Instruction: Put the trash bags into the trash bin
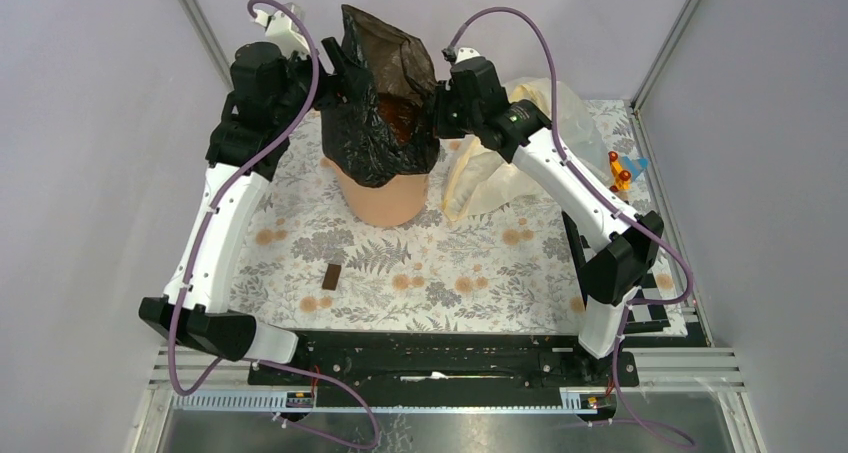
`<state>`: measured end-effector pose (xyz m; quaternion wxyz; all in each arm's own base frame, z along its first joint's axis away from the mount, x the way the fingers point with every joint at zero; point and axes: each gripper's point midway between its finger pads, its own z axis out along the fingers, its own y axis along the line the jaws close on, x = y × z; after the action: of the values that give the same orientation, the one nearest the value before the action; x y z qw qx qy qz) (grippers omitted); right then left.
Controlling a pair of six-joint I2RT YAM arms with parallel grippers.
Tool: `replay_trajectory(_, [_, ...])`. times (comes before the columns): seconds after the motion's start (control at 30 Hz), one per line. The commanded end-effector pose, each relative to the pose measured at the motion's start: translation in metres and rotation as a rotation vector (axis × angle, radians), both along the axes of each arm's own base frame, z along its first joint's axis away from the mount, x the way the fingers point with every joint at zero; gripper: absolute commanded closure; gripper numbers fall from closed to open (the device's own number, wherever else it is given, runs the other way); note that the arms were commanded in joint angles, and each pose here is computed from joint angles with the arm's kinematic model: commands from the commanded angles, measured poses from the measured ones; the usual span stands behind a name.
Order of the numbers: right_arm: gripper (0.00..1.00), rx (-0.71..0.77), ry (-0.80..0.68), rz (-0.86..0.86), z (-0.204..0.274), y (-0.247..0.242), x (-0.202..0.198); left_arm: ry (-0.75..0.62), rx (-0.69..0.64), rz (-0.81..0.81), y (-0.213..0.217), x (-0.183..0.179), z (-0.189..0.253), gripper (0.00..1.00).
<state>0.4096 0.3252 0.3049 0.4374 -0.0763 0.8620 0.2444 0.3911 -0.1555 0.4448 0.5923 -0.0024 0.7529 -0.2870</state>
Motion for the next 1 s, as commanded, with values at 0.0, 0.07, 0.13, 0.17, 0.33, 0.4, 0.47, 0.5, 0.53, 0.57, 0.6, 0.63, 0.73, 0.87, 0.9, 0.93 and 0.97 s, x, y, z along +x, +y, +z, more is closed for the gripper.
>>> replay_trajectory(0.0, [1.0, 0.008, -0.077, 0.001, 0.038, -0.005, -0.01, -0.085, -0.034, -0.021, -0.006, 0.008, 0.03, 0.22])
replay_trajectory(0.07, [1.0, 0.009, -0.076, 0.003, 0.038, -0.004, -0.011, -0.065, -0.014, 0.017, -0.001, 0.017, 0.026, 0.25])
replay_trajectory(0.13, [1.0, 0.011, -0.081, 0.006, 0.04, -0.003, -0.012, -0.053, -0.001, 0.038, 0.001, 0.024, 0.023, 0.31])
replay_trajectory(0.17, [1.0, 0.01, -0.081, 0.003, 0.04, -0.003, -0.011, -0.055, -0.001, 0.037, 0.0, 0.026, 0.024, 0.36])
replay_trajectory(0.33, [1.0, -0.027, -0.096, -0.056, 0.041, -0.016, -0.008, -0.101, 0.012, 0.078, 0.009, 0.026, 0.034, 0.9])
replay_trajectory(0.4, [1.0, -0.064, -0.114, -0.102, 0.042, -0.028, -0.006, -0.103, 0.026, 0.127, 0.02, 0.024, 0.031, 1.0])
replay_trajectory(0.47, [0.99, -0.095, -0.134, -0.149, 0.045, -0.04, -0.003, -0.11, 0.018, 0.139, 0.026, 0.018, 0.028, 1.0])
replay_trajectory(0.5, [0.99, -0.108, -0.143, -0.171, 0.046, -0.045, -0.002, -0.122, 0.008, 0.142, 0.028, 0.014, 0.028, 1.0])
replay_trajectory(0.53, [0.98, -0.116, -0.152, -0.184, 0.049, -0.049, -0.001, -0.129, -0.001, 0.146, 0.031, 0.011, 0.028, 1.0])
replay_trajectory(0.57, [0.97, -0.121, -0.155, -0.188, 0.049, -0.05, -0.001, -0.135, -0.008, 0.152, 0.034, 0.007, 0.027, 1.0])
replay_trajectory(0.6, [0.96, -0.126, -0.154, -0.191, 0.049, -0.051, -0.002, -0.136, -0.011, 0.159, 0.037, 0.005, 0.025, 1.0])
replay_trajectory(0.63, [0.95, -0.13, -0.153, -0.189, 0.048, -0.052, -0.002, -0.133, -0.011, 0.164, 0.04, 0.003, 0.022, 1.0])
replay_trajectory(0.73, [0.86, -0.143, -0.14, -0.189, 0.041, -0.054, -0.004, -0.109, -0.006, 0.169, 0.045, -0.002, 0.008, 1.0])
replay_trajectory(0.87, [0.73, -0.164, -0.113, -0.179, 0.025, -0.053, -0.005, -0.073, 0.005, 0.187, 0.055, -0.005, -0.018, 1.0])
replay_trajectory(0.9, [0.69, -0.167, -0.106, -0.171, 0.022, -0.052, -0.006, -0.063, 0.007, 0.194, 0.059, -0.005, -0.023, 1.0])
replay_trajectory(0.93, [0.64, -0.167, -0.099, -0.164, 0.019, -0.05, -0.007, -0.054, 0.007, 0.198, 0.062, -0.005, -0.027, 1.0])
replay_trajectory(0.97, [0.6, -0.165, -0.095, -0.156, 0.017, -0.049, -0.008, -0.045, 0.005, 0.194, 0.064, -0.005, -0.03, 1.0])
